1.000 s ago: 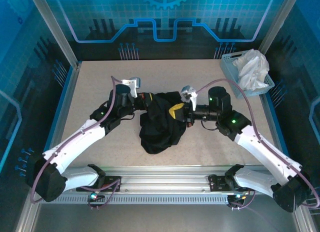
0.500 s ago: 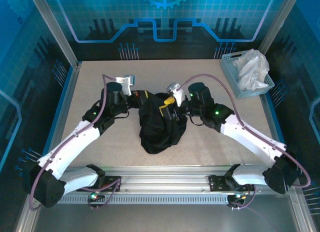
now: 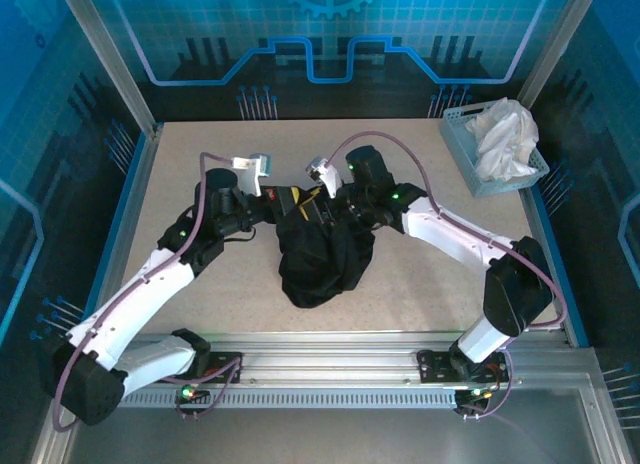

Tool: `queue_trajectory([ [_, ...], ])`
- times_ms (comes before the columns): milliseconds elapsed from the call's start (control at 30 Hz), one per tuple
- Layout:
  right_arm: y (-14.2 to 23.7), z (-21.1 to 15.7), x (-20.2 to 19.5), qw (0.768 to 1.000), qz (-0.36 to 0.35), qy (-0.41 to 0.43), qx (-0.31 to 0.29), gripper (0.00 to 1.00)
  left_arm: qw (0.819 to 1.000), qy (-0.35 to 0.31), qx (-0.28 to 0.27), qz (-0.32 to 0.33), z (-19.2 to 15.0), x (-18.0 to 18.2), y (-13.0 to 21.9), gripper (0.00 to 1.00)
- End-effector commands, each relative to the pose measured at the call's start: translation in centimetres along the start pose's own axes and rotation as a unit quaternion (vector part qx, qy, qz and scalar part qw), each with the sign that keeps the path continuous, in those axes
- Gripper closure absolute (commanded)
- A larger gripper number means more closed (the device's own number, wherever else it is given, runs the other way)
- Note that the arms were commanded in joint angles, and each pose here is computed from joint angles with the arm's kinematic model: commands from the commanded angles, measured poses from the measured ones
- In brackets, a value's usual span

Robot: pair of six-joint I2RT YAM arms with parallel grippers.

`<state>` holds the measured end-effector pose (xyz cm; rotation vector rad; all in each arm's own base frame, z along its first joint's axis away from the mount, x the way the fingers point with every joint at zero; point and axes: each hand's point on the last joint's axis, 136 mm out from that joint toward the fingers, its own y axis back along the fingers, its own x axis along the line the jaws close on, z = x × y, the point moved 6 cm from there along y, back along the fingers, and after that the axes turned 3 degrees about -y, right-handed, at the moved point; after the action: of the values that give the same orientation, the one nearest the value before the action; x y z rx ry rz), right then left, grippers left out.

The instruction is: Fold the inside-out t-shirt

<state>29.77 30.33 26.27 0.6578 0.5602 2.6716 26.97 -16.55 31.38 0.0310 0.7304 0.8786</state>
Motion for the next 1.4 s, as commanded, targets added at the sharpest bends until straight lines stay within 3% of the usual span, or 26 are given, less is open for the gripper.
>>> queue_trajectory([
  [0, 0.0, 0.9, 1.8, 0.997, 0.06, -0.02, -0.033, 0.93, 0.996, -0.024, -0.025, 0.082, 0.3, 2.0, 1.3, 0.96],
  [100, -0.3, 1.0, 2.1, 0.997, 0.05, -0.043, -0.045, 1.0, 0.993, -0.024, -0.034, 0.111, 0.3, 2.9, 1.8, 0.9],
  [200, -0.5, 1.0, 1.9, 0.995, 0.031, -0.074, -0.06, 1.0, 0.99, -0.019, -0.036, 0.135, -0.1, 3.6, 2.5, 0.82],
  [333, -0.7, 0.9, 1.5, 0.991, 0.005, -0.103, -0.08, 1.0, 0.988, 0.001, -0.029, 0.154, -1.3, 4.2, 3.8, 0.62],
  [433, -0.8, 0.8, 1.4, 0.991, -0.004, -0.106, -0.086, 1.0, 0.988, 0.039, -0.015, 0.148, -3.0, 4.4, 4.7, 0.52],
  [667, -0.9, 0.7, 0.9, 0.989, -0.022, -0.116, -0.091, 1.0, 0.982, 0.16, 0.014, 0.095, -6.8, 4.9, 4.4, 0.41],
  [1000, -0.9, 0.7, 0.9, 0.989, -0.024, -0.12, -0.088, 1.0, 0.977, 0.207, 0.02, 0.042, -7.8, 5.4, 1.3, 0.38],
  [1367, -0.4, 0.8, 1.5, 0.989, -0.008, -0.11, -0.097, 1.0, 0.972, 0.219, -0.017, 0.083, -6.9, 7.1, 0.1, 0.48],
])
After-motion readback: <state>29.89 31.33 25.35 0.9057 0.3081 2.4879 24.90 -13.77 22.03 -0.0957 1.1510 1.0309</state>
